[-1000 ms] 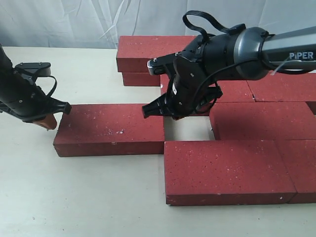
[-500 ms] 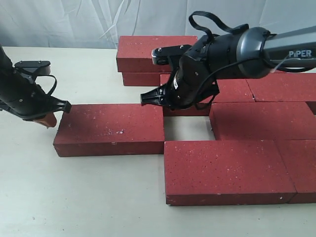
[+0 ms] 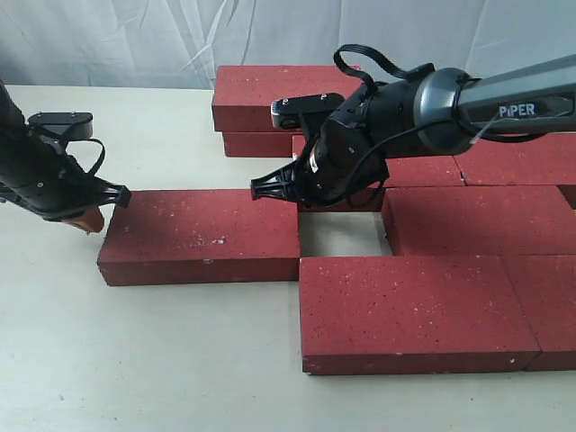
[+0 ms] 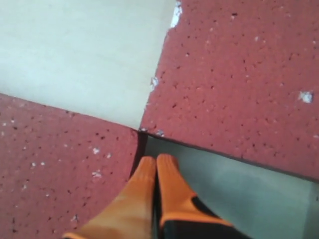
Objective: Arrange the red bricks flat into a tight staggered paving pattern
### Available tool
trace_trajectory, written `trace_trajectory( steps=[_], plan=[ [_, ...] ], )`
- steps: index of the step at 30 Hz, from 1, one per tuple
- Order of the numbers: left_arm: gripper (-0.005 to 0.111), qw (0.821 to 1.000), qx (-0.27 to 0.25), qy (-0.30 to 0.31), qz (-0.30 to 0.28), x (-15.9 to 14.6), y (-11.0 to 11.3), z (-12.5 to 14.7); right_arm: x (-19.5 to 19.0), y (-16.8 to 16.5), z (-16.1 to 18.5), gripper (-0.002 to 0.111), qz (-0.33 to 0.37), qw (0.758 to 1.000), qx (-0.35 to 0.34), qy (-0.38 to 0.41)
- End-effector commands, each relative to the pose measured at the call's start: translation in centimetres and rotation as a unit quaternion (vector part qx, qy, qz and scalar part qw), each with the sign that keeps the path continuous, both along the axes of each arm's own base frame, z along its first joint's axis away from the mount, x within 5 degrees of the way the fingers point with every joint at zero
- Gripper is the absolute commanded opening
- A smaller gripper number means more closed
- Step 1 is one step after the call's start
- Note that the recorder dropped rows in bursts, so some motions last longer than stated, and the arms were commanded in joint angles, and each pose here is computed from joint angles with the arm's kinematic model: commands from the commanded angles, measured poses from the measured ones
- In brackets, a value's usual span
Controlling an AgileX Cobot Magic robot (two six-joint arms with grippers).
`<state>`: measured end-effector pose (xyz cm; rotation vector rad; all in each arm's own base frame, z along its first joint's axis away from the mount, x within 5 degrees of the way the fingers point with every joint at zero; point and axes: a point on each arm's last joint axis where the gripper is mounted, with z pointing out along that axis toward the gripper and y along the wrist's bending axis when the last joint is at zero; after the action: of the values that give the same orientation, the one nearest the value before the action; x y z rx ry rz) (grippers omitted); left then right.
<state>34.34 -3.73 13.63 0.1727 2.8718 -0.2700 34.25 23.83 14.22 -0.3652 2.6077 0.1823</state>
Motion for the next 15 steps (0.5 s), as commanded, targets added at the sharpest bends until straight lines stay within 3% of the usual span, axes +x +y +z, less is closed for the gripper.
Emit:
trace_trajectory(
  steps=[1, 15],
  plan=[
    [0.0, 1.0, -0.002, -0.002, 0.0, 0.15, -0.12, -0.11, 0.37, -0.12, -0.51, 0.0, 0.02, 1.0, -0.019, -0.014],
    [0.0, 1.0, -0.014, -0.005, 0.002, 0.21, -0.32, -0.05, 0.76, 0.05, -1.02, 0.0, 0.05, 0.998, -0.031, -0.038]
  ],
)
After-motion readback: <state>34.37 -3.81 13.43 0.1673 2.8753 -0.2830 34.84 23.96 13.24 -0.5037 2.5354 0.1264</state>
